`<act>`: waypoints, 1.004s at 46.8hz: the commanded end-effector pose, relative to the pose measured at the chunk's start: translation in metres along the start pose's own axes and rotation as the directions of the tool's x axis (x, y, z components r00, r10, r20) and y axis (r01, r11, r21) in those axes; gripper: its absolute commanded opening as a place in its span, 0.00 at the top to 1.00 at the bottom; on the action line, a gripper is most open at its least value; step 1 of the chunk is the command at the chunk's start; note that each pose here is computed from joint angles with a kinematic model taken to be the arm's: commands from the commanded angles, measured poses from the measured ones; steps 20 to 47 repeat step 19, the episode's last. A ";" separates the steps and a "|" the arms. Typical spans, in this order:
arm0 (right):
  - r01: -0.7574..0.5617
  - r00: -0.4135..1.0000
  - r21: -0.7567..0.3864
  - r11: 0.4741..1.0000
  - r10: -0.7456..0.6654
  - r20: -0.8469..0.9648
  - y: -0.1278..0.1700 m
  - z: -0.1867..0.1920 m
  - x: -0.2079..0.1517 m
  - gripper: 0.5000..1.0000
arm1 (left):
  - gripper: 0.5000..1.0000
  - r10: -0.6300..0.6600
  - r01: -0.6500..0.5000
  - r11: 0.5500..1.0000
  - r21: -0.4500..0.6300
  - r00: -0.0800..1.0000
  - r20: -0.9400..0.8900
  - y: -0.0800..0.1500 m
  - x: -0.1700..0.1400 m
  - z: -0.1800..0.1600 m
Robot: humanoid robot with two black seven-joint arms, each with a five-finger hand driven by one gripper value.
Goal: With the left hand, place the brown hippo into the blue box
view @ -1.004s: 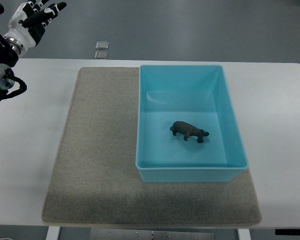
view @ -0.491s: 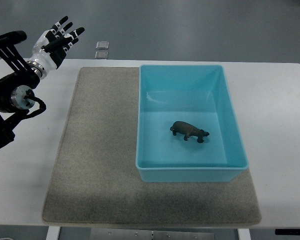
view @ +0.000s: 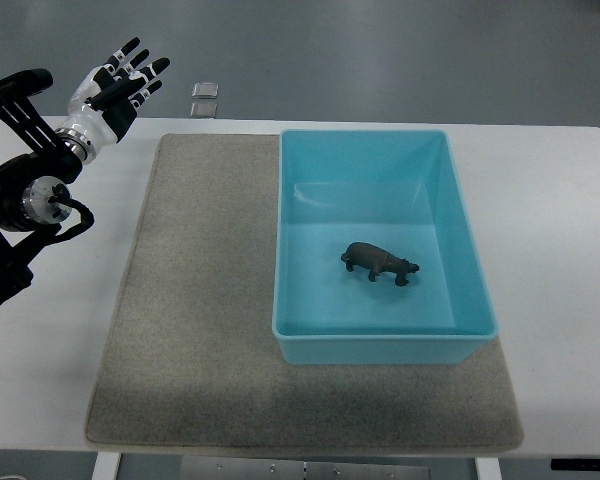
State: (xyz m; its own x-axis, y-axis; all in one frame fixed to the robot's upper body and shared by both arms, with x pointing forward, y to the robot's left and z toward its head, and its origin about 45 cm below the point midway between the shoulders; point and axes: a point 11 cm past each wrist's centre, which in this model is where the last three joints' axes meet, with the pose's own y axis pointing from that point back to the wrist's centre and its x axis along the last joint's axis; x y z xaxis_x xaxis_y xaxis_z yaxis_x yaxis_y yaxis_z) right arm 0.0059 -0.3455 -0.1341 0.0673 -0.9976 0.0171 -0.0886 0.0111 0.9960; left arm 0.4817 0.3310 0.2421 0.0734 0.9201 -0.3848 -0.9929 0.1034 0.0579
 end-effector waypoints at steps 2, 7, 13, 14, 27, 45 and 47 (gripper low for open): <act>-0.010 1.000 0.000 1.000 0.010 -0.001 0.000 0.000 0.001 0.13 | 0.01 0.002 -0.002 1.000 -0.001 1.000 -0.001 0.000 0.001 0.000; -0.010 1.000 -0.001 1.000 0.010 0.000 0.000 0.001 0.001 0.13 | 0.01 0.005 -0.005 1.000 -0.010 1.000 -0.007 0.000 0.003 0.003; -0.011 1.000 -0.003 1.000 0.011 -0.006 0.000 0.001 0.002 0.13 | 0.01 0.006 -0.006 1.000 -0.013 1.000 -0.010 0.000 0.003 0.004; -0.011 1.000 -0.002 1.000 0.011 -0.002 0.000 0.001 0.002 0.13 | 0.01 0.006 -0.006 1.000 -0.013 1.000 -0.010 0.000 0.003 0.004; -0.009 1.000 -0.005 1.000 0.009 -0.006 0.000 0.002 0.001 0.13 | 0.01 0.003 -0.003 1.000 -0.013 1.000 -0.011 0.000 0.003 0.004; -0.009 1.000 -0.005 1.000 0.009 -0.006 0.000 0.002 0.001 0.13 | 0.01 0.003 -0.003 1.000 -0.013 1.000 -0.011 0.000 0.003 0.004; -0.009 1.000 -0.005 1.000 0.009 -0.006 0.000 0.002 0.001 0.13 | 0.01 0.003 -0.003 1.000 -0.013 1.000 -0.011 0.000 0.003 0.004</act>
